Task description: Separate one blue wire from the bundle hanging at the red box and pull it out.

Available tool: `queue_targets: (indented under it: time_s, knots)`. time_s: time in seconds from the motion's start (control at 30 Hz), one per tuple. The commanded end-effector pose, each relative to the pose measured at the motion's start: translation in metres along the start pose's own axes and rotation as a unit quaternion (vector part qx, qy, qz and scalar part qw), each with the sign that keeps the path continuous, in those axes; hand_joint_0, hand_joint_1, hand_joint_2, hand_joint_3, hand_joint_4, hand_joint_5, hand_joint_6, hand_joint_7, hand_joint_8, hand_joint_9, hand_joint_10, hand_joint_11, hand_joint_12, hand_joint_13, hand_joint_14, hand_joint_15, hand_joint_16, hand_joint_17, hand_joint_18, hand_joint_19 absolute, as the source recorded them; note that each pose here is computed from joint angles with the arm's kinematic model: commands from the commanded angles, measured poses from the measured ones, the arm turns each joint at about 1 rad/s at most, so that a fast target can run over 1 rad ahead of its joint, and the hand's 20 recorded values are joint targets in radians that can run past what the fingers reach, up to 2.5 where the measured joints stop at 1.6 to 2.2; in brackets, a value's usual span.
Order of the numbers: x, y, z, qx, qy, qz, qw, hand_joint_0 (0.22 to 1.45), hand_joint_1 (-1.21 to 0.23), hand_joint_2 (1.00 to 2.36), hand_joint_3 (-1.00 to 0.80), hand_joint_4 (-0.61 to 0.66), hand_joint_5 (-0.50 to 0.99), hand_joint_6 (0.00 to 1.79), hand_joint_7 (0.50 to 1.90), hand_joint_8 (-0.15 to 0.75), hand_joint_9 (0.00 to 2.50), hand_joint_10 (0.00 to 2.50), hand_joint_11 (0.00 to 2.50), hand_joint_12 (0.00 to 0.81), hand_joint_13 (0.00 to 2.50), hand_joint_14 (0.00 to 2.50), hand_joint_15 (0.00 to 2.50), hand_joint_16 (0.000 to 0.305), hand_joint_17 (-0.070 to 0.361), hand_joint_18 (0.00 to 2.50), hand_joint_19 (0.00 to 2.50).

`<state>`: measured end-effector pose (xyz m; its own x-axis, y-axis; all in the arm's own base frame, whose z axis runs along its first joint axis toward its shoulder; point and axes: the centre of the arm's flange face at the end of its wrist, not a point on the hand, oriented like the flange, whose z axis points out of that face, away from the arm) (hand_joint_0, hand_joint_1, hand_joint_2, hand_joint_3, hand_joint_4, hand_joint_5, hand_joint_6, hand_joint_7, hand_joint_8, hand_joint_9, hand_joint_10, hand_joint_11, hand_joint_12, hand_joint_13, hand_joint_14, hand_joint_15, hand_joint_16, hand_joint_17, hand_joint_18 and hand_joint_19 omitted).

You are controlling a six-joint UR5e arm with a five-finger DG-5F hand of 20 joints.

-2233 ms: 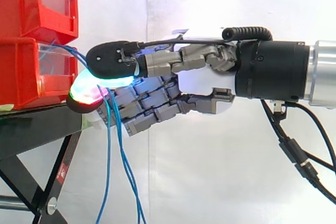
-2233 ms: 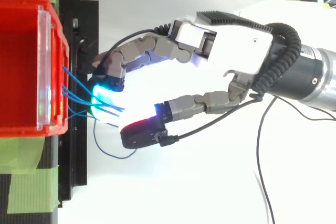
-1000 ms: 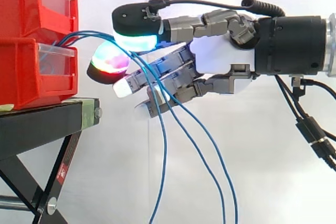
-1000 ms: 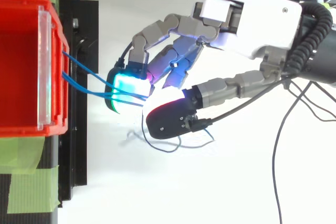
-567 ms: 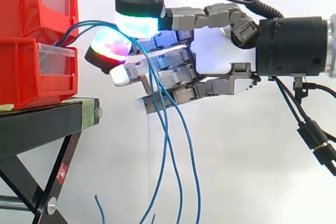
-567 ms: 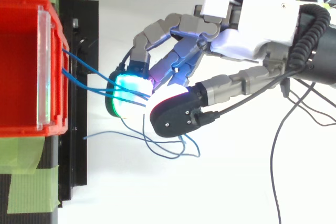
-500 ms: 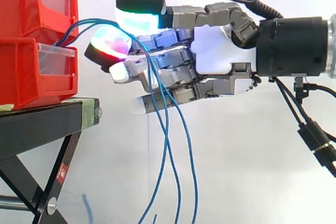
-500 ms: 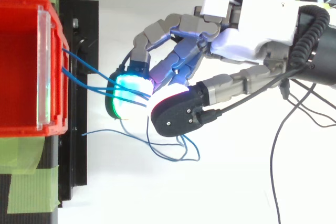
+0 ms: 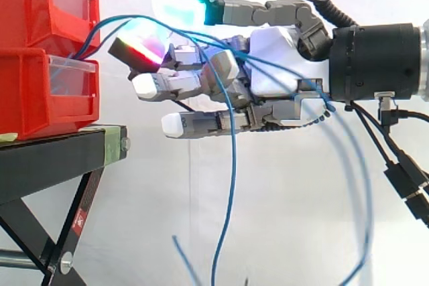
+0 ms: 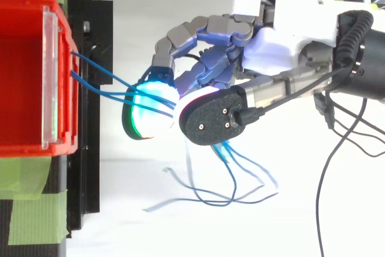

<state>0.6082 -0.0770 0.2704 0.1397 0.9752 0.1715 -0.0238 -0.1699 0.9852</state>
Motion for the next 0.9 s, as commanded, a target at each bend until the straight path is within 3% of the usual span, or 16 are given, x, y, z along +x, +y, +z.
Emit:
queue_targets:
  time_s: [0.0,0.17,0.4,0.57,0.73,0.87]
  knots:
    - [0.0007,-0.0002,-0.0001,0.001,0.000,0.003,1.0000,0.62,-0.72,1.02,-0.12,0.21,-0.17,0.84,0.86,0.390,0.74,0.01,0.37,0.526,1.60,0.02,0.96,0.047,0.106,0.81,0.29]
    - [0.0003,-0.0010,-0.0010,0.005,0.000,0.002,1.0000,0.62,-0.72,1.02,-0.12,0.21,-0.17,0.84,0.86,0.388,0.75,0.01,0.38,0.515,1.62,0.02,1.02,0.049,0.110,0.83,0.31]
    - [0.0000,-0.0019,-0.0019,0.009,0.000,0.001,1.0000,0.61,-0.72,1.02,-0.12,0.20,-0.17,0.84,0.86,0.376,0.72,0.01,0.39,0.568,1.16,0.02,0.70,0.052,0.117,0.79,0.33]
    - [0.0008,-0.0020,-0.0019,0.009,0.000,0.001,1.0000,0.61,-0.72,1.02,-0.11,0.20,-0.17,0.84,0.86,0.378,0.69,0.01,0.38,0.580,1.05,0.02,0.55,0.054,0.122,0.78,0.30]
    - [-0.0001,-0.0018,-0.0019,0.009,-0.001,0.001,1.0000,0.61,-0.72,1.02,-0.11,0.20,-0.17,0.84,0.85,0.383,0.68,0.01,0.37,0.559,1.14,0.02,0.51,0.052,0.118,0.77,0.27]
    - [-0.0002,-0.0020,-0.0020,0.010,-0.001,0.001,0.9999,0.61,-0.71,1.02,-0.12,0.21,-0.17,0.84,0.85,0.384,0.68,0.01,0.36,0.528,1.46,0.02,0.79,0.051,0.116,0.76,0.28]
